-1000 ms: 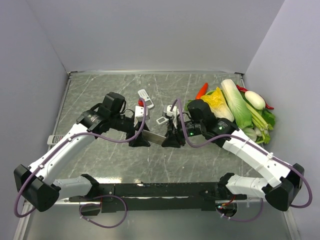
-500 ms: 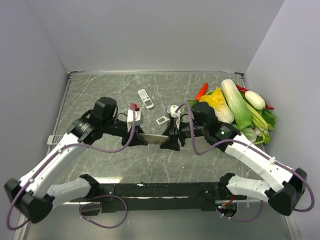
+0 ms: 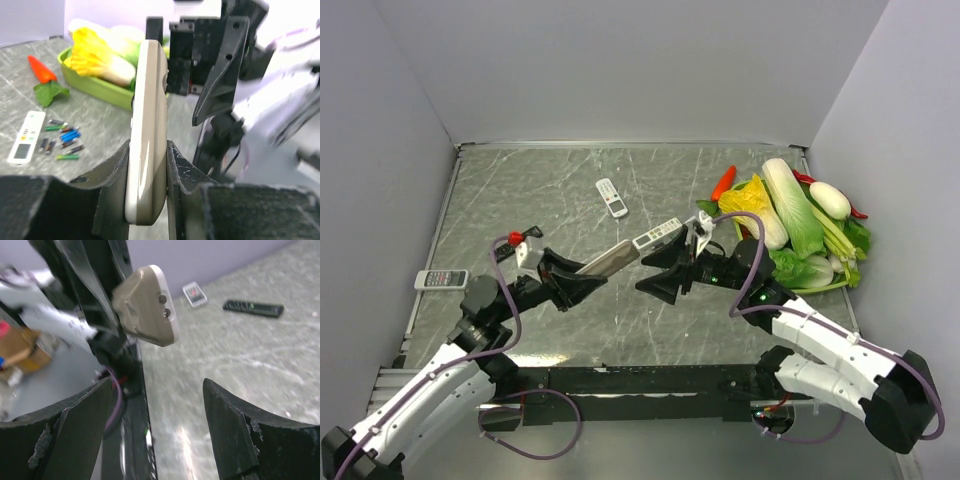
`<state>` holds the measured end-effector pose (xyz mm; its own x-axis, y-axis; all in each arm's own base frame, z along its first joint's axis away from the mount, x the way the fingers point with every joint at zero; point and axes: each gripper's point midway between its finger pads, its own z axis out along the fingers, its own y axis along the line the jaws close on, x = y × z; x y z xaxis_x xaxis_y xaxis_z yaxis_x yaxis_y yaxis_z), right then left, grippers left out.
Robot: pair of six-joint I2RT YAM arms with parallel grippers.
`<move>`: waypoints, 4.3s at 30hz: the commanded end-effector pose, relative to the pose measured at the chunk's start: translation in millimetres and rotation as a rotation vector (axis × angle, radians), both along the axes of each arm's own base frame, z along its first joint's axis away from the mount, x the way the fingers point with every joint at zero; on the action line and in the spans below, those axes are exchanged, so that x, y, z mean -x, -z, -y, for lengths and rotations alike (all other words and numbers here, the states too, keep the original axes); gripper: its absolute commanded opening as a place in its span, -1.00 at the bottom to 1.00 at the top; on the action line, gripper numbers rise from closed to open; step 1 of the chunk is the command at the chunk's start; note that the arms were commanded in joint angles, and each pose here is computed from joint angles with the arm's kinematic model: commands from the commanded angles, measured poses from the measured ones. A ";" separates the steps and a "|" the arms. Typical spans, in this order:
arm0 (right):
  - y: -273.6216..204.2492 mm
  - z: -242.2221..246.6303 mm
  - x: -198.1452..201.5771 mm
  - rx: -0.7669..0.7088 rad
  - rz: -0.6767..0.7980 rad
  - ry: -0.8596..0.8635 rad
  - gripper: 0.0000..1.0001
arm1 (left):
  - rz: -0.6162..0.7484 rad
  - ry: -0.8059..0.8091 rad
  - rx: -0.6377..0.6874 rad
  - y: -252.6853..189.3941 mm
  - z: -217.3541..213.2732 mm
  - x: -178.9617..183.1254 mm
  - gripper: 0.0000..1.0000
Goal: Load the batteries into the remote control
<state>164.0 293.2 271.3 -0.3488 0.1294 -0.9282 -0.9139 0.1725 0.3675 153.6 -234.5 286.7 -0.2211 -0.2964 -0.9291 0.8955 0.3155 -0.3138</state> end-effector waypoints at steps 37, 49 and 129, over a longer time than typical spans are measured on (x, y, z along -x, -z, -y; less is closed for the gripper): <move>-95.1 -56.0 9.5 -0.384 -0.029 -0.138 0.23 | -0.085 0.097 0.476 -61.9 -5.5 12.3 -0.97; -94.8 -53.9 8.7 -0.360 -0.013 -0.117 -0.95 | -0.109 0.115 0.409 -51.3 1.5 13.9 -0.88; -17.5 -64.3 28.0 -0.022 -0.029 -0.436 -1.00 | -0.332 0.009 0.393 -52.3 10.0 -27.7 -0.18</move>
<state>149.7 356.6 265.2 -0.5723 -0.0759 -0.8165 -0.8110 -0.0956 0.5772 164.7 -262.2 281.8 -0.5495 -0.3945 -0.7365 0.7442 0.1695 -0.6461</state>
